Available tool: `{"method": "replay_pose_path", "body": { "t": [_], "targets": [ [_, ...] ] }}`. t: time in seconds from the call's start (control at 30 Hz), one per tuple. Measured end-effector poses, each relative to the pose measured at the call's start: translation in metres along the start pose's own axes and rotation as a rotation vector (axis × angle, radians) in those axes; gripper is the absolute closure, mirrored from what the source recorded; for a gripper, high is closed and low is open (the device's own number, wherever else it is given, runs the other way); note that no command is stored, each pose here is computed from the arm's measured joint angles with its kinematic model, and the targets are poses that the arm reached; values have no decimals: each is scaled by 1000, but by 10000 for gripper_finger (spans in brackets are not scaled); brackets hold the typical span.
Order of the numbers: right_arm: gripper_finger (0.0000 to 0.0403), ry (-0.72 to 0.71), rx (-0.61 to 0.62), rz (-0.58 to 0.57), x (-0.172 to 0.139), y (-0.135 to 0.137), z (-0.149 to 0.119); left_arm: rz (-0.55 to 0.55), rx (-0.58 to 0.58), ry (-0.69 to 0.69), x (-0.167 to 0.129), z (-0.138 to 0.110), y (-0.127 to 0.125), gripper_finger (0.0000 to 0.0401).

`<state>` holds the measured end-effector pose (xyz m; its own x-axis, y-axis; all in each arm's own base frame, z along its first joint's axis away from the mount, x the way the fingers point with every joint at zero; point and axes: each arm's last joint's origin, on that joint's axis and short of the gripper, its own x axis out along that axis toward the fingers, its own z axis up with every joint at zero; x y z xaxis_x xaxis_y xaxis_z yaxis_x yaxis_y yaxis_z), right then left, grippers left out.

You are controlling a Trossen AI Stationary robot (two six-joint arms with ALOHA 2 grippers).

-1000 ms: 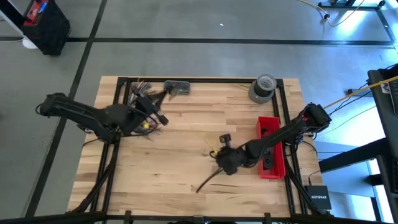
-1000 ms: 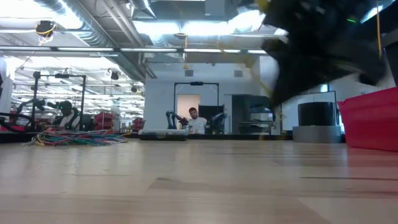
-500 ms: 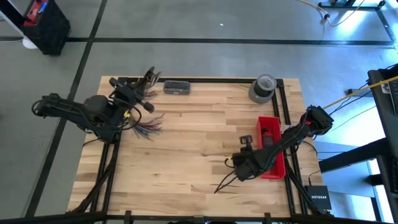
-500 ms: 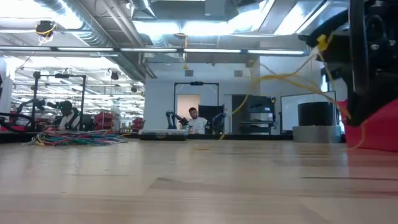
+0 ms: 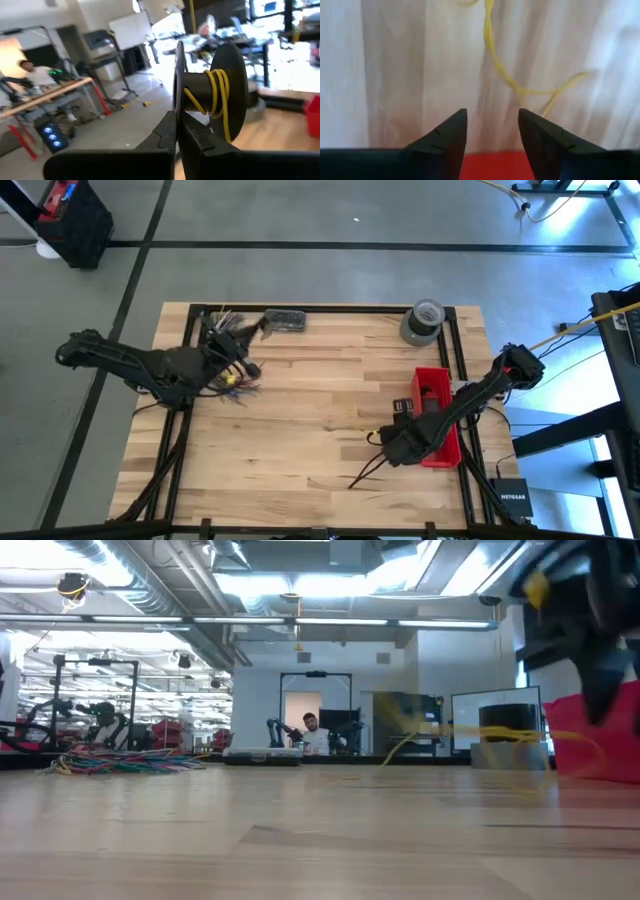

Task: Coil cords
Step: Coil the yellow wire onto the black spool

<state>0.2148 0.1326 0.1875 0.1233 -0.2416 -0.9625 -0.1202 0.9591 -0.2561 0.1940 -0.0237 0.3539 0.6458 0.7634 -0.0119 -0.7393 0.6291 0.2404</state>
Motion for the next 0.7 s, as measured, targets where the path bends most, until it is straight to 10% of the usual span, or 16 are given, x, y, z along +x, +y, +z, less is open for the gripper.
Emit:
{"method": "replay_pose_path", "body": {
  "t": [0.37,0.7],
  "targets": [
    [219,-411,-46,-74,-31,-8,17,-80,30,123,9,-35,-41,401],
    [220,-932,53,-213,12,-39,46,-169,37,120,7,-59,-81,401]
  ]
}}
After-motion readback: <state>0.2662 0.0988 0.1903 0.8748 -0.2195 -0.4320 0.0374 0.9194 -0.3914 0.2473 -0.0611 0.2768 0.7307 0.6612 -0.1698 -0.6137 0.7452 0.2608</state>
